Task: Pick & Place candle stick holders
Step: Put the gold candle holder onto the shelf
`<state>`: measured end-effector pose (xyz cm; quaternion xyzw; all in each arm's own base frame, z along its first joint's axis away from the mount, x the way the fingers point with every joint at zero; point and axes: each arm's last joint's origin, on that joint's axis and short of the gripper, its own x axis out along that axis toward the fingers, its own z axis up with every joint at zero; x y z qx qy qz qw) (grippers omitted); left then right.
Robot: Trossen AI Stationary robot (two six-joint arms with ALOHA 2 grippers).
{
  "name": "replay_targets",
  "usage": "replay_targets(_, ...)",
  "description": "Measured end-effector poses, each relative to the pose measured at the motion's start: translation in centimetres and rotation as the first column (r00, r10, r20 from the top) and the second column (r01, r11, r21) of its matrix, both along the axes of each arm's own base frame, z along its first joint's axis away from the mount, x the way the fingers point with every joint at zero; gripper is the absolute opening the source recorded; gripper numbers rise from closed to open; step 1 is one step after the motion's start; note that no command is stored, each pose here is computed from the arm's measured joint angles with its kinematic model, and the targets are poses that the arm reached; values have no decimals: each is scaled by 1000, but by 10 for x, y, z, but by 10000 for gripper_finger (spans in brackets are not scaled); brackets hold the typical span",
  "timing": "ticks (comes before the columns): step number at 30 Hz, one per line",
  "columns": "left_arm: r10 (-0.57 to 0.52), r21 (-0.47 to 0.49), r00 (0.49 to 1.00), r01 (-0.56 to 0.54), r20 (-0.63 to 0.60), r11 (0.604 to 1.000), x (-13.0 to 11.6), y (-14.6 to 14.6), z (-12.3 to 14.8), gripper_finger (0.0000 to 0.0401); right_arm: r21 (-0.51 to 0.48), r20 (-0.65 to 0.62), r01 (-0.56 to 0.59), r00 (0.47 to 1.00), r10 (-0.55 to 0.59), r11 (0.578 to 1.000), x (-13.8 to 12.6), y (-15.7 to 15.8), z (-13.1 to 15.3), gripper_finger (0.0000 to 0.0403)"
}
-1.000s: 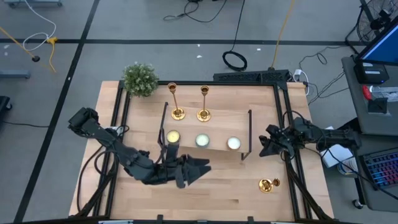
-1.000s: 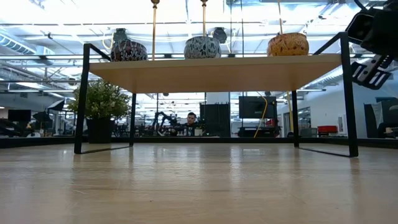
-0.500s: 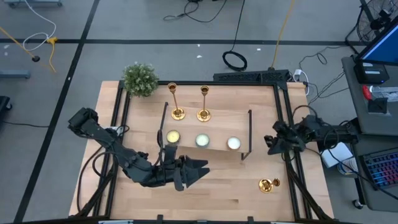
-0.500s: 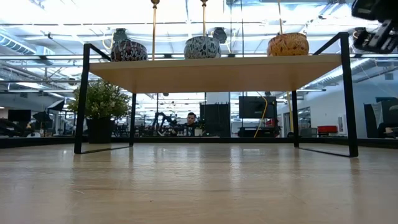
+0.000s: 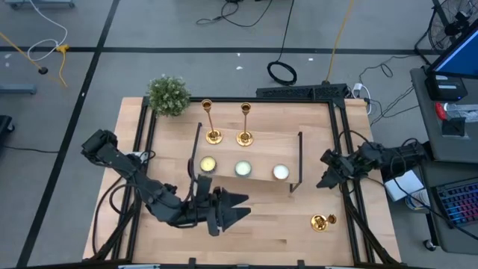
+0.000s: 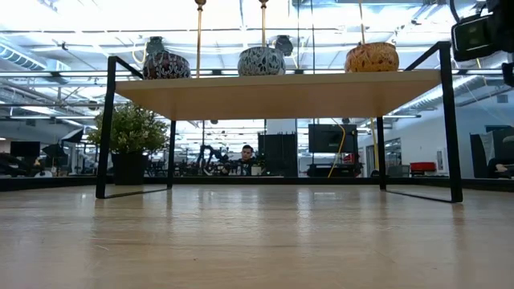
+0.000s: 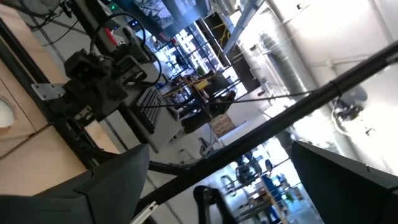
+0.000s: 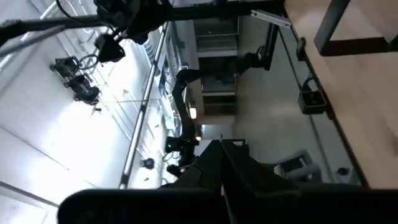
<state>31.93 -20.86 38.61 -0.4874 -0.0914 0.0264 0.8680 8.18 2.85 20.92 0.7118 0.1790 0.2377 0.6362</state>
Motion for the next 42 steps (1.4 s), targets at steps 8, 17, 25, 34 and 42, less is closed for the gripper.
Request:
replay_targets(8,-72,76,995,78,-72,994,-1,-6,-8,397,-119,263,92,963,-58,989,0,2,15,0)
replay_targets(17,-233,83,968,240,-94,967,-1,-11,-11,397,-167,627,384,752,-202,908,6,5,42,0)
replay_targets(25,-345,106,933,355,-100,929,-2,-14,-11,397,-193,723,475,661,-203,858,16,21,52,0)
replay_targets(34,-381,118,918,392,-106,912,-2,-15,-12,397,-373,698,443,713,-68,815,31,54,85,0)
replay_targets(42,-368,127,919,386,-145,914,1,-11,-16,397,-570,395,370,906,-150,734,27,75,68,0)
